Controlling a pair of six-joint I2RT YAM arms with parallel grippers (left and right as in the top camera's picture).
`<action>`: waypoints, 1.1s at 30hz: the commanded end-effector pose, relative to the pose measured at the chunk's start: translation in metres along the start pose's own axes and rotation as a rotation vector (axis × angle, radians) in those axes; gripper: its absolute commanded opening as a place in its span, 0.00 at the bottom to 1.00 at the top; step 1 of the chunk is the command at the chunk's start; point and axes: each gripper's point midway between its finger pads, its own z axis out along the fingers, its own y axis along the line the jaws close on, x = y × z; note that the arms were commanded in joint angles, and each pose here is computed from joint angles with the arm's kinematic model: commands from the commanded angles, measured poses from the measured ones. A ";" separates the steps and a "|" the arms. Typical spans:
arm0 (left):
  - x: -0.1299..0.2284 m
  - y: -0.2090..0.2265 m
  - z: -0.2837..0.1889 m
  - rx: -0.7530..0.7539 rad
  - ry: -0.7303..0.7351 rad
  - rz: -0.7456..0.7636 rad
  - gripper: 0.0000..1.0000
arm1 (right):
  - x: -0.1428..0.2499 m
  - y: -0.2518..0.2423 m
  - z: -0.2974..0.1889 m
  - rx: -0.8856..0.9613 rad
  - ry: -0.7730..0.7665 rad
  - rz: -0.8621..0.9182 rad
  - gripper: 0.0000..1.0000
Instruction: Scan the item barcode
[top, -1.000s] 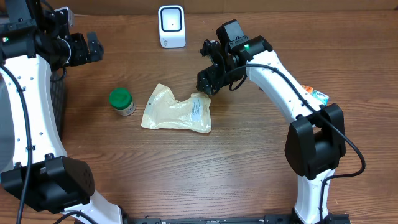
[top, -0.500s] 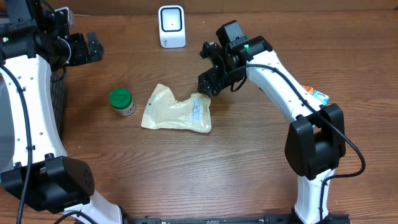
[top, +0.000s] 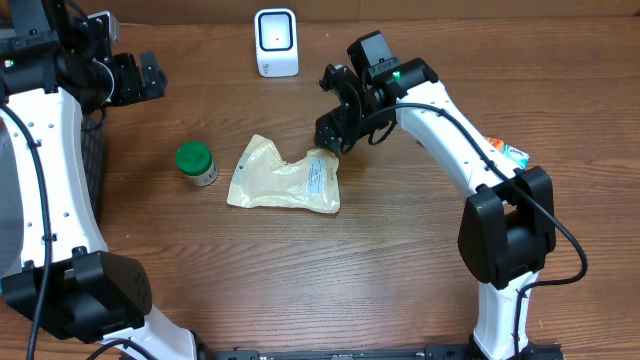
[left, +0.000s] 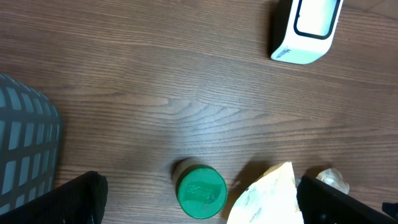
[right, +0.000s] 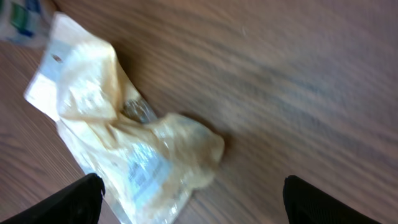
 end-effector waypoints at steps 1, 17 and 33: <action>-0.005 -0.003 -0.008 0.005 -0.027 0.002 1.00 | -0.013 0.008 -0.005 -0.055 -0.061 -0.024 0.91; -0.005 -0.003 -0.008 0.005 -0.027 0.002 1.00 | 0.037 0.026 0.060 -0.299 0.056 -0.135 1.00; -0.005 -0.003 -0.008 0.005 -0.027 0.002 1.00 | 0.046 0.036 0.082 -0.414 0.117 0.129 0.34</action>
